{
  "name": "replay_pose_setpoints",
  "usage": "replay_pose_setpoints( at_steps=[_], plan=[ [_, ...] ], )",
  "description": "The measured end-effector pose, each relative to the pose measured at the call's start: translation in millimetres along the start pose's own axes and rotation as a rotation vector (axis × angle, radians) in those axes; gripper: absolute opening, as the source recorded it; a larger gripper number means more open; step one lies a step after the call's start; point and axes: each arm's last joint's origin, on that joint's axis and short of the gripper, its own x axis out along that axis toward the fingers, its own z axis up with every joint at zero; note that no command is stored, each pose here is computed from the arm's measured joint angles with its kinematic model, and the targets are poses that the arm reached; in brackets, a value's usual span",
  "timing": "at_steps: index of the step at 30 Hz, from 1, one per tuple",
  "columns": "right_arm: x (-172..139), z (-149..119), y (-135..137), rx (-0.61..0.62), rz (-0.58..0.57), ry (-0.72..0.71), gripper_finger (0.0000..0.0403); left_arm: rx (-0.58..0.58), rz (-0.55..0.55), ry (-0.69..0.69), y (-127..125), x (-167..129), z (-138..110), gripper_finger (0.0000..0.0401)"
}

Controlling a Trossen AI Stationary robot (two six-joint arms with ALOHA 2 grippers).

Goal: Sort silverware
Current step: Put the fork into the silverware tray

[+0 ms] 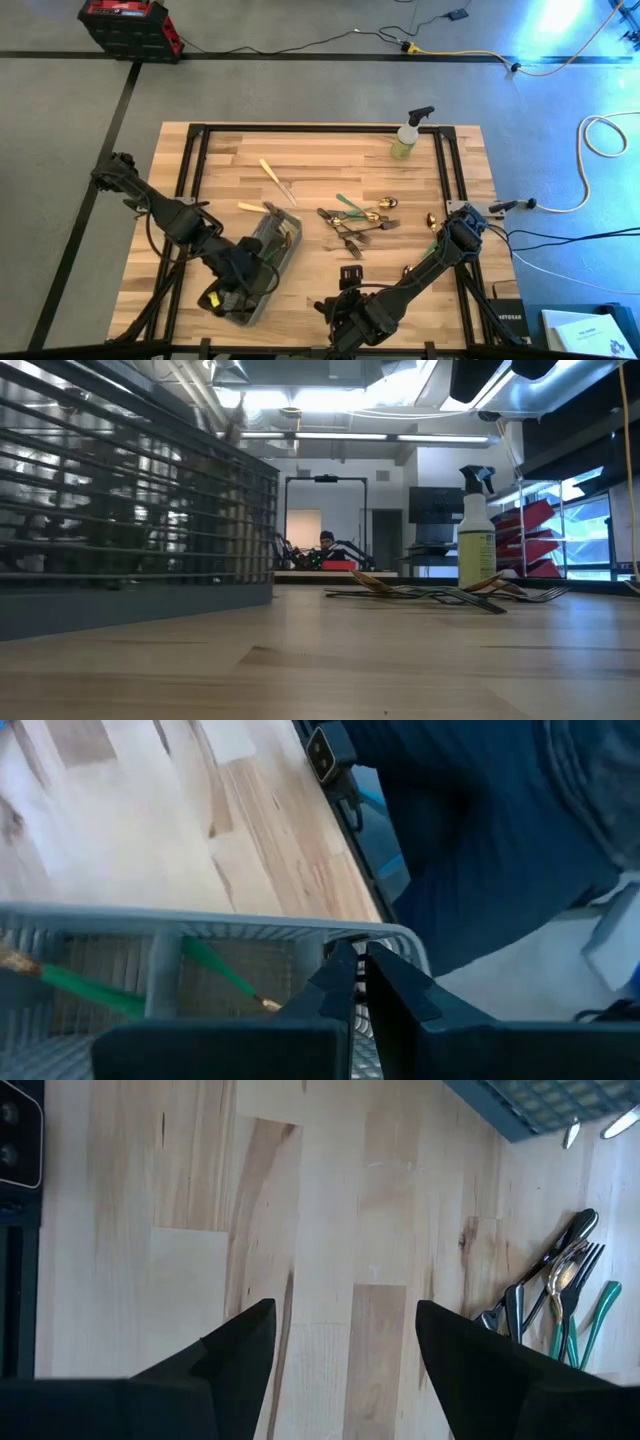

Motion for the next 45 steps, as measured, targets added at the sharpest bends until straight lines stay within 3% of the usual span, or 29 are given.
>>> replay_pose_setpoints(
  at_steps=[6,14,17,22,25,29,34,38,45],
  plan=[
    [0,0,0,0.001,0.000,0.000,0.0225,-0.201,-0.005,0.003,0,0,0,0.0004],
    [0,3,1,0.009,-0.014,-0.039,0.0225,-0.169,-0.001,0.008,0,0,-1,0.0004],
    [-1,12,3,-0.025,-0.043,-0.157,0.0225,-0.159,-0.001,0.008,0,0,-1,0.0003],
    [-8,44,7,-0.079,-0.116,-0.488,0.0225,-0.171,-0.001,0.008,0,0,-1,0.0003],
    [-13,69,-3,0.071,-0.085,-0.667,0.0225,-0.211,0.000,0.008,0,0,-1,0.0003],
    [-15,98,-24,0.325,0.094,-0.826,0.0225,-0.217,0.002,0.011,0,0,-1,0.0003],
    [-4,113,-38,0.487,0.333,-0.815,0.0224,-0.233,0.005,0.010,-1,0,-1,0.0003],
    [5,109,-31,0.543,0.356,-0.755,0.0206,-0.261,0.035,-0.003,0,0,-1,0.0003],
    [20,112,-22,0.667,0.330,-0.797,0.0168,-0.379,0.109,-0.058,7,-1,2,0.0003]
  ],
)
